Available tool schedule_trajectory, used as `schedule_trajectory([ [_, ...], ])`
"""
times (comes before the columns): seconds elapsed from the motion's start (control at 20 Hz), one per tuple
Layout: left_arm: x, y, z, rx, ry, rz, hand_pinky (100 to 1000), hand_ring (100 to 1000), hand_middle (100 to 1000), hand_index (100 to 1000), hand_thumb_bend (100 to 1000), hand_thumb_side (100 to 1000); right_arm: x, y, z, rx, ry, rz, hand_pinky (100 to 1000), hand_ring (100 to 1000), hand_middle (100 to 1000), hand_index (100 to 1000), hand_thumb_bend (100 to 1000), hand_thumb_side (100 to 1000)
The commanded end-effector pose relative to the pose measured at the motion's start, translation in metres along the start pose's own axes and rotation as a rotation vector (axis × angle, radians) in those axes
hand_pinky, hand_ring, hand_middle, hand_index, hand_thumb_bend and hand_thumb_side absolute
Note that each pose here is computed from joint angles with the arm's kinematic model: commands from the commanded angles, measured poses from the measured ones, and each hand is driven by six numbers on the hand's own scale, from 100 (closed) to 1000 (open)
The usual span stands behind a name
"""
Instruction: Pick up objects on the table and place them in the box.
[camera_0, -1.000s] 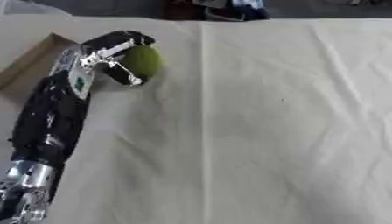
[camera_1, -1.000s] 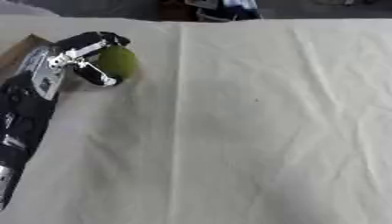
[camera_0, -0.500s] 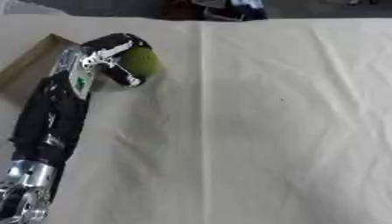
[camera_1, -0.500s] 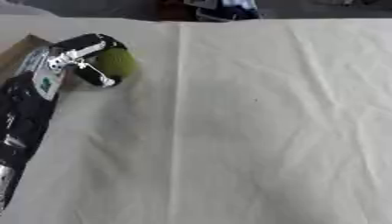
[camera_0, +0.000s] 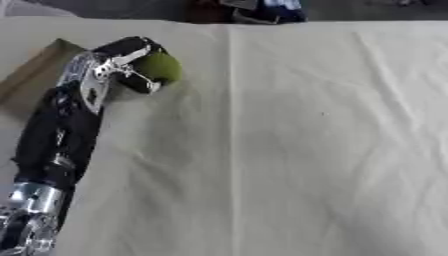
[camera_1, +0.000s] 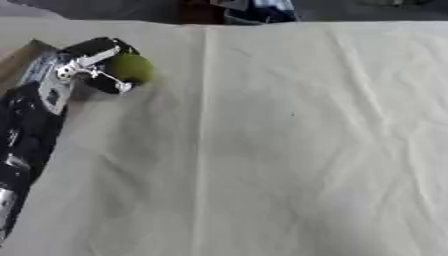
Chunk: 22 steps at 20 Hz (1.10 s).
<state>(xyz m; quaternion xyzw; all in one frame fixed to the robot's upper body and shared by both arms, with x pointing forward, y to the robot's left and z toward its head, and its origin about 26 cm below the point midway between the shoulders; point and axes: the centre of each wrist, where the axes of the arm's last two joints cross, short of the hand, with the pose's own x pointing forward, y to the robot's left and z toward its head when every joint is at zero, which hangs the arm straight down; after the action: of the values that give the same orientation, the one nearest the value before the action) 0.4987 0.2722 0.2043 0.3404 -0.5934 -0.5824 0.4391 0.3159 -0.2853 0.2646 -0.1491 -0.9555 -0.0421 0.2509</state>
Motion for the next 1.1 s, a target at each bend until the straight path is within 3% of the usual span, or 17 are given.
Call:
schedule_trajectory([
  [0.05, 0.001, 0.018, 0.001, 0.069, -0.006, -0.005, 380, 575, 561, 733, 100, 100, 0.007, -0.001, -0.006, 0.004, -0.036, -0.006, 729, 728, 611, 740, 100, 453],
  [0.2, 0.004, 0.023, 0.002, 0.138, -0.003, -0.019, 297, 485, 545, 686, 114, 100, 0.007, 0.000, -0.006, 0.006, -0.035, -0.009, 729, 728, 611, 740, 100, 457],
  [0.45, 0.008, 0.026, 0.001, 0.229, -0.021, -0.061, 130, 337, 359, 486, 179, 100, 0.007, 0.000, -0.006, 0.009, -0.035, -0.010, 729, 729, 611, 740, 100, 457],
  [0.75, 0.011, 0.031, 0.001, 0.276, -0.057, -0.093, 121, 333, 354, 460, 224, 100, 0.007, 0.000, -0.005, 0.010, -0.034, -0.012, 729, 729, 611, 740, 100, 458],
  [1.1, 0.017, 0.054, 0.008, 0.386, -0.085, -0.093, 102, 318, 344, 448, 191, 100, 0.007, -0.001, -0.005, 0.009, -0.033, -0.011, 729, 729, 611, 740, 100, 458],
])
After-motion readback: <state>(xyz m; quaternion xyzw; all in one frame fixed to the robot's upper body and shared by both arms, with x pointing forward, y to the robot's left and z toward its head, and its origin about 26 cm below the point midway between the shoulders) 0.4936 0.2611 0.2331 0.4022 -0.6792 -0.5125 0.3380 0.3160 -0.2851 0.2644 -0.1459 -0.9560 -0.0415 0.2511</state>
